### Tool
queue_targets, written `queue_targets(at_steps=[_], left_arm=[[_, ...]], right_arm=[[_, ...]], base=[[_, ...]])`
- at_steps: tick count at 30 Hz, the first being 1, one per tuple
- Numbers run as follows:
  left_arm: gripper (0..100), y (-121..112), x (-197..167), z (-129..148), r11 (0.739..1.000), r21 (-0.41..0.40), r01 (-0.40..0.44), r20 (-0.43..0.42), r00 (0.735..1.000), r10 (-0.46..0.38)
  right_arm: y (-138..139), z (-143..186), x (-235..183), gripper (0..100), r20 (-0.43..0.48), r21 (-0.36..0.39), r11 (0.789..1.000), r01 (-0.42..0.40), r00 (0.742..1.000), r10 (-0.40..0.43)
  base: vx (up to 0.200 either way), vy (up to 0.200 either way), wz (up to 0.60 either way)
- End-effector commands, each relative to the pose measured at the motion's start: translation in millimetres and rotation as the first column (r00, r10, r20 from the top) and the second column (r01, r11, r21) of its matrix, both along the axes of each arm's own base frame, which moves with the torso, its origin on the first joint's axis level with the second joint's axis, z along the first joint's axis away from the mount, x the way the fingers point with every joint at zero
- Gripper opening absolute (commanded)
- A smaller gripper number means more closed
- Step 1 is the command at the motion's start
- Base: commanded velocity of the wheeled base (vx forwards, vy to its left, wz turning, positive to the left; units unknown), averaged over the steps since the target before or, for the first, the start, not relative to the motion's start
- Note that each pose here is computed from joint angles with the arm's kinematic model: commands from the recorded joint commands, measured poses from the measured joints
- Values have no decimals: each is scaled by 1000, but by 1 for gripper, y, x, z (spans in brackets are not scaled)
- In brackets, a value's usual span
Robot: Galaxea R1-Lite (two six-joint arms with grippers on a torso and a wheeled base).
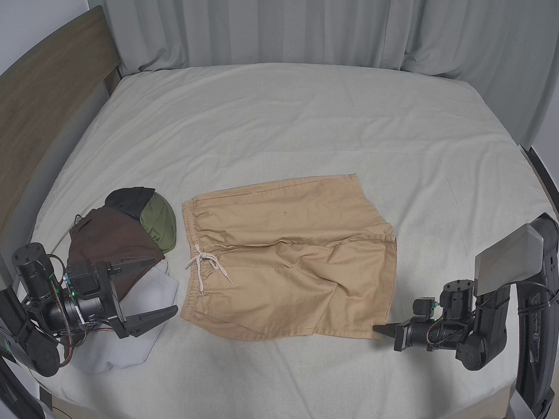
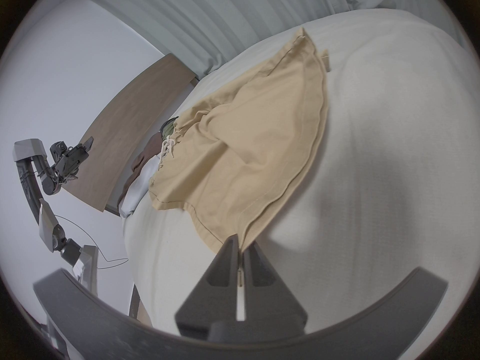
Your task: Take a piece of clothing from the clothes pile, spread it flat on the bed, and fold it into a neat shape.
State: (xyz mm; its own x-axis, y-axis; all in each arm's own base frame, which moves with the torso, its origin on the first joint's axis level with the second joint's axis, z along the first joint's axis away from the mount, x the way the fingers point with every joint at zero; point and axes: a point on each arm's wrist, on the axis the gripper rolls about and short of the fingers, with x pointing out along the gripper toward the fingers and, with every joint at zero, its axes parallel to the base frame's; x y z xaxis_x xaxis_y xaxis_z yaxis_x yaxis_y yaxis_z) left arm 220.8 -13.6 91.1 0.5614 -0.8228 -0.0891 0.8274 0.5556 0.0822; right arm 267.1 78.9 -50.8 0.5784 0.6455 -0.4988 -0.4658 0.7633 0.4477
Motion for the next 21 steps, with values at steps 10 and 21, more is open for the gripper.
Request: queue_targets(at_steps=[10,21], left_arm=[[100,-1,-1,-1,1000,0,4,-9,1000,-4],[100,0,-1,-1,1000,0,-1,-7,1000,1]], right_arm=[[-35,1,1,0,7,-22,995,94,996,-94],[-45,4,2,0,14,-21,991,132,991,-131]], base=[[0,0,0],[0,0,0]])
